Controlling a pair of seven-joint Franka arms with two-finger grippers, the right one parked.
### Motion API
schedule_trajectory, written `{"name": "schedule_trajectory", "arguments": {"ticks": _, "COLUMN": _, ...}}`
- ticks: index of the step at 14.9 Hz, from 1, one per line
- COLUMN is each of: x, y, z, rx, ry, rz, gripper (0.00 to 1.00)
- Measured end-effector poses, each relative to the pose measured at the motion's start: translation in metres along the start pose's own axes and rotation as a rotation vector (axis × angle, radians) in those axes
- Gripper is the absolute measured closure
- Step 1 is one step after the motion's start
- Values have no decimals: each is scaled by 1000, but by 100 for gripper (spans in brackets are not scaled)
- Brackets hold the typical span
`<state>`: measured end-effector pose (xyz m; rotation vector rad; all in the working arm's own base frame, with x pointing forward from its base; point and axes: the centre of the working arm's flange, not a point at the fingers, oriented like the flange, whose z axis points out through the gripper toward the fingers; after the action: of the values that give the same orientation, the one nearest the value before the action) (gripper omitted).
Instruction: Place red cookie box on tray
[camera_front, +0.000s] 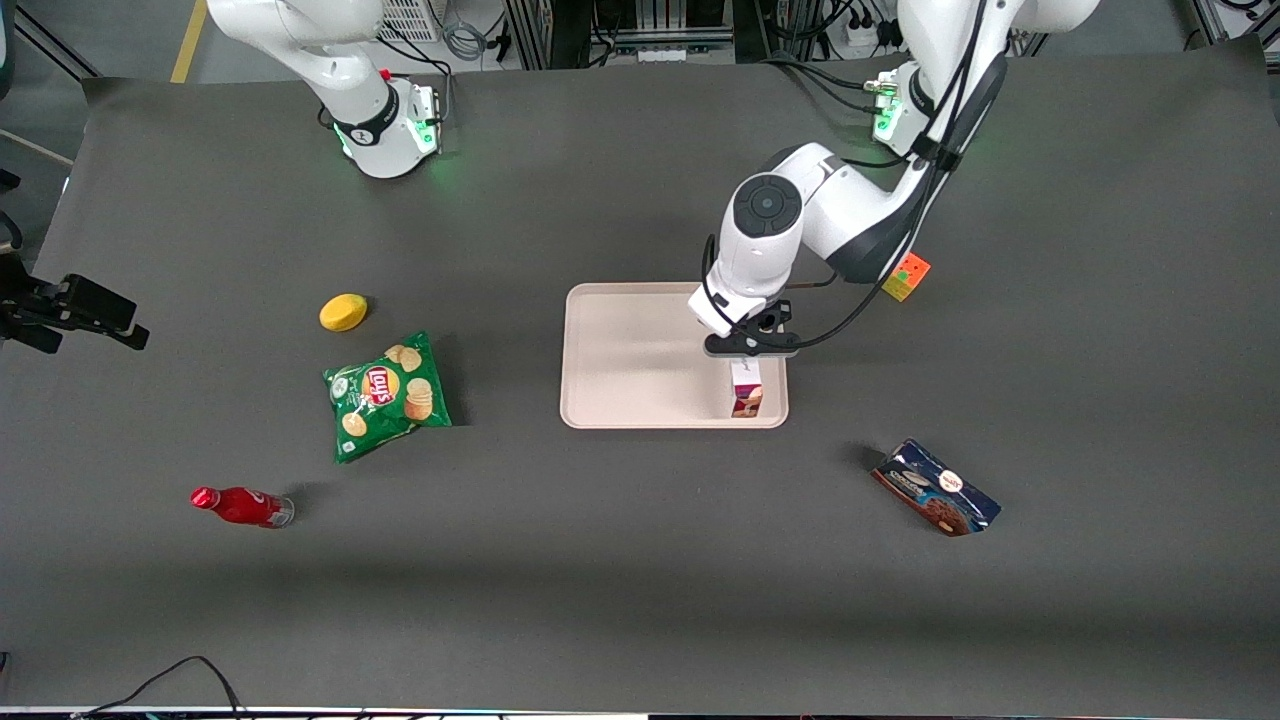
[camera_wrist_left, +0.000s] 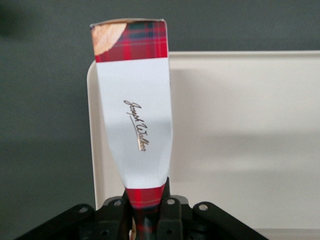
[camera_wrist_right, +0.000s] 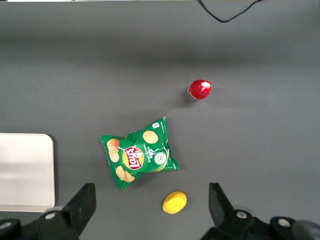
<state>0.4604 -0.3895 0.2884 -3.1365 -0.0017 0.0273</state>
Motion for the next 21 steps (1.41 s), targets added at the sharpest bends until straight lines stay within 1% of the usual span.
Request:
{"name": "schedule_trajectory", "arguments": {"ticks": 2, "x": -6, "y": -6, "z": 13, "rx": 17, "ry": -18, "rz": 2, "gripper": 79}}
{"name": "schedule_trajectory", "arguments": {"ticks": 4, "x": -8, "y": -11, "z": 21, "rx": 35, "ry": -17, "rz": 13, "gripper": 79}}
{"name": "schedule_trajectory", "arguments": {"ticks": 5, "x": -7, "y": -13, "z": 23, "rx": 36, "ry": -10, "rz": 14, "gripper": 79}}
{"name": "schedule_trajectory", "arguments": {"ticks": 6, "x": -5, "y": -15, "z": 24, "rx": 29, "ry": -1, "rz": 12, "gripper": 79}}
{"name": "schedule_trajectory", "arguments": {"ticks": 9, "x": 1, "y": -21, "z": 34, "rx": 18, "ry": 9, "rz": -1, "gripper": 79}}
{"name": "schedule_trajectory", "arguments": {"ticks": 14, "x": 3, "y": -27, "z": 51, "rx": 25, "ry": -7, "rz": -10, "gripper": 79}}
{"name": "schedule_trajectory", "arguments": {"ticks": 17, "x": 2, "y": -27, "z": 58, "rx": 29, "ry": -17, "rz": -9, "gripper": 74}}
{"name": "schedule_trajectory", "arguments": {"ticks": 21, "x": 4, "y": -27, "z": 56, "rx": 27, "ry": -13, "rz": -11, "gripper": 36}}
